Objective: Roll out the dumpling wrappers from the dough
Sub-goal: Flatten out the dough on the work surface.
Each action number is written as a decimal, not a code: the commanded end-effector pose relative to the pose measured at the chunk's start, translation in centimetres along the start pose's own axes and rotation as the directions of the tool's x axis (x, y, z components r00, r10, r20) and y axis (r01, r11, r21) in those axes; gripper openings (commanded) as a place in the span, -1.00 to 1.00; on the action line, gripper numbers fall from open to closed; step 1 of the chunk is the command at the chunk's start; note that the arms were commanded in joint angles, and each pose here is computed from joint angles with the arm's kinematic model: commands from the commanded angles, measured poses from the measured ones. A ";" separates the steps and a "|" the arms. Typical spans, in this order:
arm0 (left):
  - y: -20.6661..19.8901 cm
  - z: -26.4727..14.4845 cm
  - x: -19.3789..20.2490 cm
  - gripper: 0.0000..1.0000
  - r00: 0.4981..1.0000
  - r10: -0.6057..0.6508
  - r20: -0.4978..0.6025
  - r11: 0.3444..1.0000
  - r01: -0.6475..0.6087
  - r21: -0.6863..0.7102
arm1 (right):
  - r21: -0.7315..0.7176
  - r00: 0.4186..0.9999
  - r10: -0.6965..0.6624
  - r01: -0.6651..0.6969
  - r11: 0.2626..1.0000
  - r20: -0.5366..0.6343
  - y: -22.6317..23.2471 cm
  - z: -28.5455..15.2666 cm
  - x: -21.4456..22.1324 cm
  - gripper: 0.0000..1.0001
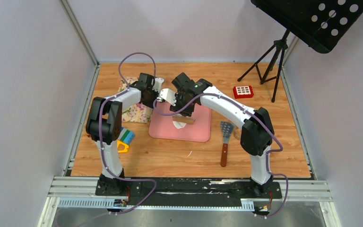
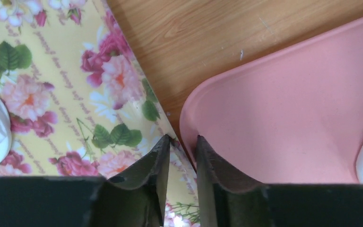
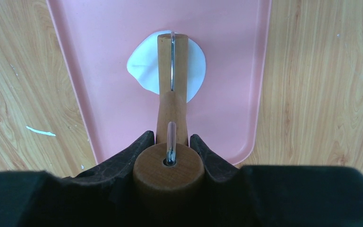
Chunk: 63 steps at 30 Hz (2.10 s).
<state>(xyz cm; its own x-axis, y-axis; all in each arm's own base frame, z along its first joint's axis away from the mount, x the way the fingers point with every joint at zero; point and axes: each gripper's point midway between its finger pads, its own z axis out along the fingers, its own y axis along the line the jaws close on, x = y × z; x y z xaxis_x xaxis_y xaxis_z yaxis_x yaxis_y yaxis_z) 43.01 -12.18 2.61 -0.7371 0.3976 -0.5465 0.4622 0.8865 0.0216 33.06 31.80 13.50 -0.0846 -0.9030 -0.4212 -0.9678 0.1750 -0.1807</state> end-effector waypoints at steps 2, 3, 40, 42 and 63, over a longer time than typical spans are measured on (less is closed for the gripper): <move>1.3 1.1 0.3 -0.64 0.997 -0.039 -0.067 0.998 0.035 -0.055 | -0.041 0.999 -0.047 0.048 0.998 0.008 0.6 0.3 0.8 -1.00; 1.5 1.2 0.3 -0.81 0.996 -0.042 -0.077 0.997 0.037 -0.065 | -0.069 0.998 -0.056 0.057 0.996 0.010 1.2 0.6 1.0 -1.00; 3.5 1.8 1.4 -1.00 0.987 -0.088 -0.137 0.978 0.060 -0.198 | -0.030 0.951 -0.147 0.161 0.986 0.274 1.7 -6.9 -4.1 -1.00; 3.5 1.9 1.6 -1.00 0.986 -0.086 -0.145 0.979 0.056 -0.197 | -0.012 0.952 -0.134 0.143 0.990 0.273 1.0 -6.4 -4.6 -1.00; 2.0 2.1 1.4 -1.00 0.982 -0.086 -0.169 0.988 0.062 -0.143 | -0.094 0.976 -0.200 0.207 0.974 0.080 2.9 4.7 -3.5 -1.00</move>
<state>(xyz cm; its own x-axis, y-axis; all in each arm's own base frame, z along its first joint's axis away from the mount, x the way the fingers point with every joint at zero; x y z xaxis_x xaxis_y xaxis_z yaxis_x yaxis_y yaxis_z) 45.96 -11.31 3.16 -0.7967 0.3319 -0.5050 0.3220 0.9403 0.1101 34.69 37.47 13.38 0.1065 -0.8640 -0.4920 -0.9592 0.0411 -0.2799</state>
